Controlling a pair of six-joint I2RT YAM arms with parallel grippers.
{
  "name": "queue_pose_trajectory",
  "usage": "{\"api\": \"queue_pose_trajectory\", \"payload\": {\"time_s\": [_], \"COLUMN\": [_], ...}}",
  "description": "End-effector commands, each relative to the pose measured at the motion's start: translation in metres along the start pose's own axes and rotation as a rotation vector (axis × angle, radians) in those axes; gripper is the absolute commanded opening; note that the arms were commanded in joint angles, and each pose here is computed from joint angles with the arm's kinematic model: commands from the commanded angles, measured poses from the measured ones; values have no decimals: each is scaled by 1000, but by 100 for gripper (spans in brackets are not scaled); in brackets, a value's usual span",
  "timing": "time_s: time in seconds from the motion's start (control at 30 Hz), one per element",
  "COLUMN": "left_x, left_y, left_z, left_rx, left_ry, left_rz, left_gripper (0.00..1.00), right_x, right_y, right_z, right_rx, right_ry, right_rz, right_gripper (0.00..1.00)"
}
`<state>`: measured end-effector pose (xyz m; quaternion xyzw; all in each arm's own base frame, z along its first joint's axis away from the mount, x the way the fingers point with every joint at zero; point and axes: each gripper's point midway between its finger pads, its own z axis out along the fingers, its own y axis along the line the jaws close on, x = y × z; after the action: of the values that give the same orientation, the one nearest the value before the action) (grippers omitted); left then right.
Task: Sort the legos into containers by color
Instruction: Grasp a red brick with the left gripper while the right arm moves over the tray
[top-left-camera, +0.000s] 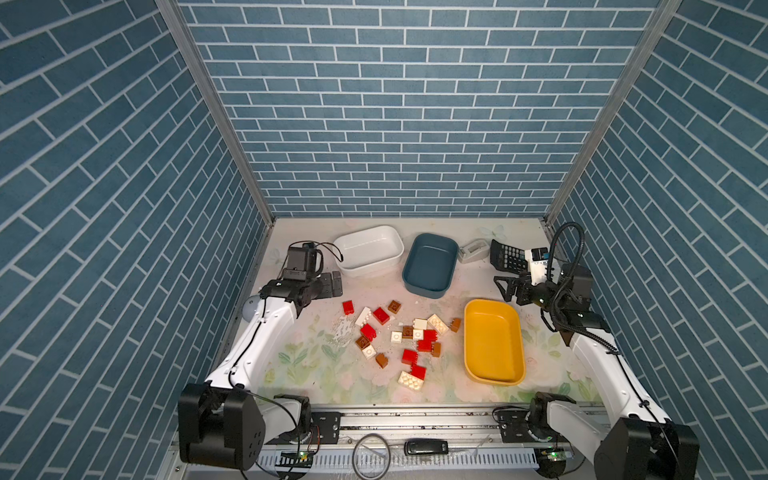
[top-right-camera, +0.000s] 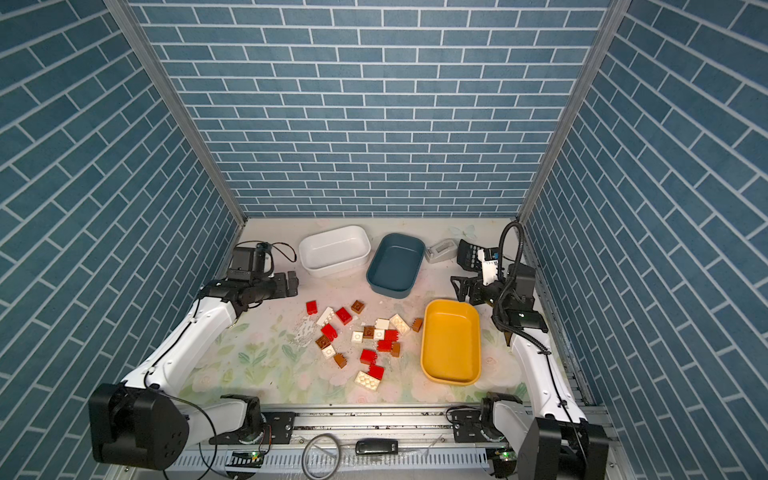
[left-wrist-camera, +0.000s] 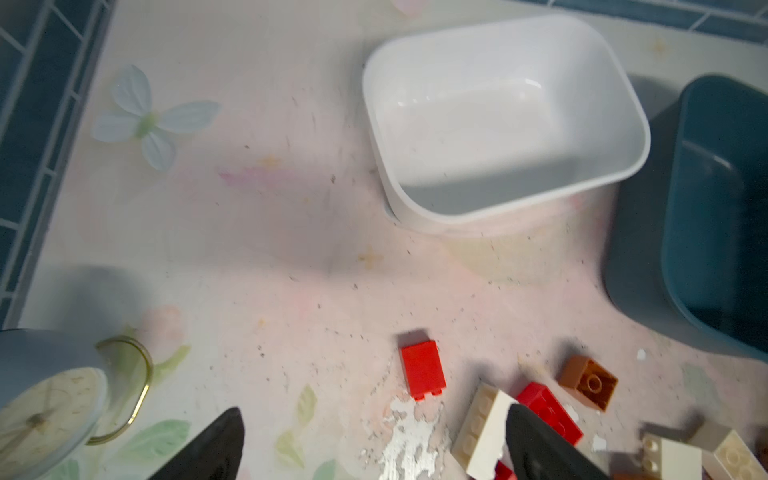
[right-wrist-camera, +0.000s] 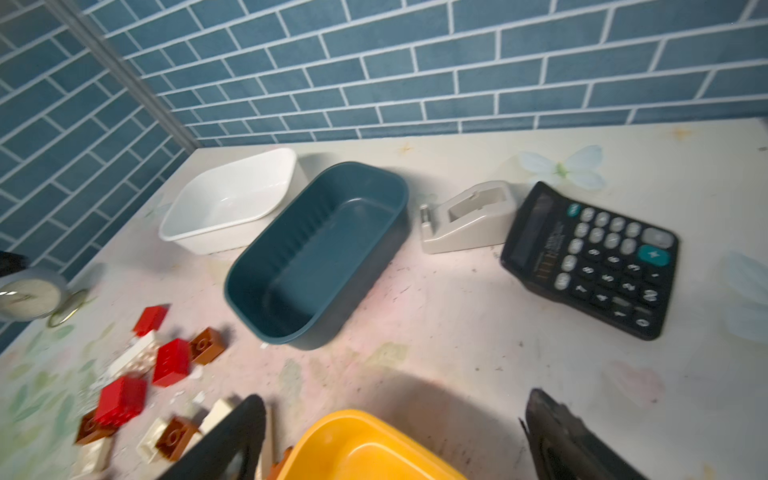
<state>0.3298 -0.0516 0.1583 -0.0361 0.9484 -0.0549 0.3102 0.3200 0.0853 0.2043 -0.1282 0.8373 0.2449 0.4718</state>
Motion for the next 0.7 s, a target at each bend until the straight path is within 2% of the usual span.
{"api": "queue_pose_trajectory", "payload": {"time_s": [0.0,0.2,0.4,0.53,0.67], "left_x": [37,52,52,55,59], "left_y": [-6,-21,-23,-18,-20], "left_z": [2,23,49,67,83], "left_rx": [-22,-14,-79,-145,-161], "left_ry": [152,201,219,232,238], "left_rz": [-19,-44,-117,-134,-148], "left_gripper": [97,92,86,78,75], "right_x": [19,29,30,31,30], "right_y": [35,68,97,113,126], "right_z": [-8,-11,-8,-3,2], "right_rx": [-137,-230,-304,-350,-379], "right_ry": [111,205,246,272,292], "right_rz": [24,8,-19,-40,-62], "right_gripper": [97,97,97,97,99]}}
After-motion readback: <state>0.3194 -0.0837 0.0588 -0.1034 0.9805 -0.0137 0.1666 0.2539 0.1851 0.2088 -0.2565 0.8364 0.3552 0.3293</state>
